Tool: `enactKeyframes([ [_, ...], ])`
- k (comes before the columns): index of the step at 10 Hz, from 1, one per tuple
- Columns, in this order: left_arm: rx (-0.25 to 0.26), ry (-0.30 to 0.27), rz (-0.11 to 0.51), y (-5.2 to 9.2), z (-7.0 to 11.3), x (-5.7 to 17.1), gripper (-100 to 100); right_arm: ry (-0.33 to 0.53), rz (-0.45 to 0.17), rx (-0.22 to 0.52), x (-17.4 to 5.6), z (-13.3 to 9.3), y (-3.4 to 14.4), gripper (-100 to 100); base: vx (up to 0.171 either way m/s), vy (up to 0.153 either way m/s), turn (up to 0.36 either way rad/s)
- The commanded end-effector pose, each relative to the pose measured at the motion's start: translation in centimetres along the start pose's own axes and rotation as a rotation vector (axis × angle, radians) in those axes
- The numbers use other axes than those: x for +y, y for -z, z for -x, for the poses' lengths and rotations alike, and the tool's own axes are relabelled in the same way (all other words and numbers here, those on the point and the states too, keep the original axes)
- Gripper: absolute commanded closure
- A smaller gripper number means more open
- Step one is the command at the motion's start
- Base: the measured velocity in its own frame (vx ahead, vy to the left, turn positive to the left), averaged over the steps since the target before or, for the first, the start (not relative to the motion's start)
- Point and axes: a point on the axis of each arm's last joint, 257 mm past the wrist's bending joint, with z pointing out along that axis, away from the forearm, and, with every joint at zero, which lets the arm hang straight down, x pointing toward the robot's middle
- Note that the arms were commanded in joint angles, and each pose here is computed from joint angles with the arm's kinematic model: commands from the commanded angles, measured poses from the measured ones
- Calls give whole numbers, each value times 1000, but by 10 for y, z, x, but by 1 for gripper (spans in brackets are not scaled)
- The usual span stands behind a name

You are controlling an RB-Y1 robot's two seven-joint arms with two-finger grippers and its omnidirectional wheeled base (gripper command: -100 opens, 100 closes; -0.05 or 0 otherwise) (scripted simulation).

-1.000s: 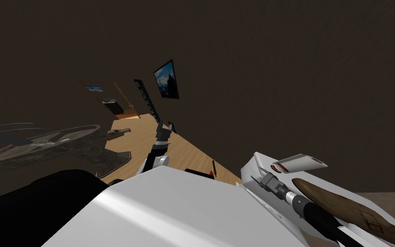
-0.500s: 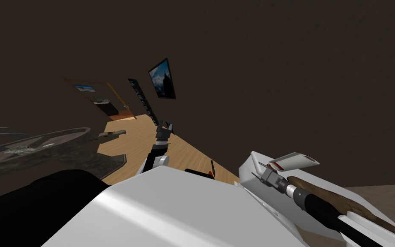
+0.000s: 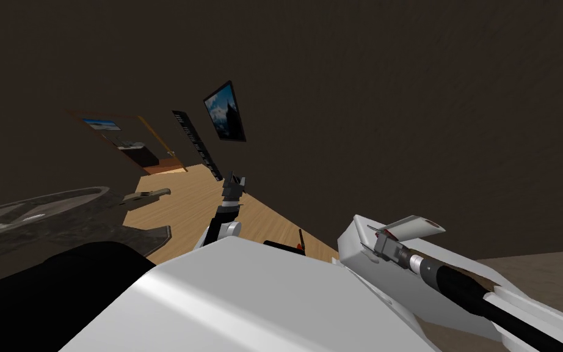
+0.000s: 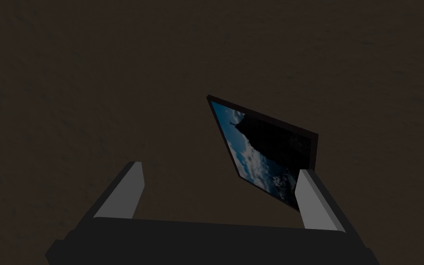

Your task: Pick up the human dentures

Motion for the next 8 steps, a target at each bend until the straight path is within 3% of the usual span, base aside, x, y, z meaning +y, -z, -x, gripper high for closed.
enactKeyframes([
  [1, 0, 0, 0, 0, 0, 0, 0, 60, 10, 18, -6, -1, 2, -100, 45, -20, -36],
  [8, 0, 0, 0, 0, 0, 0, 0, 314, 66, 196, -24, -59, 26, -100, 14, 0, 3],
])
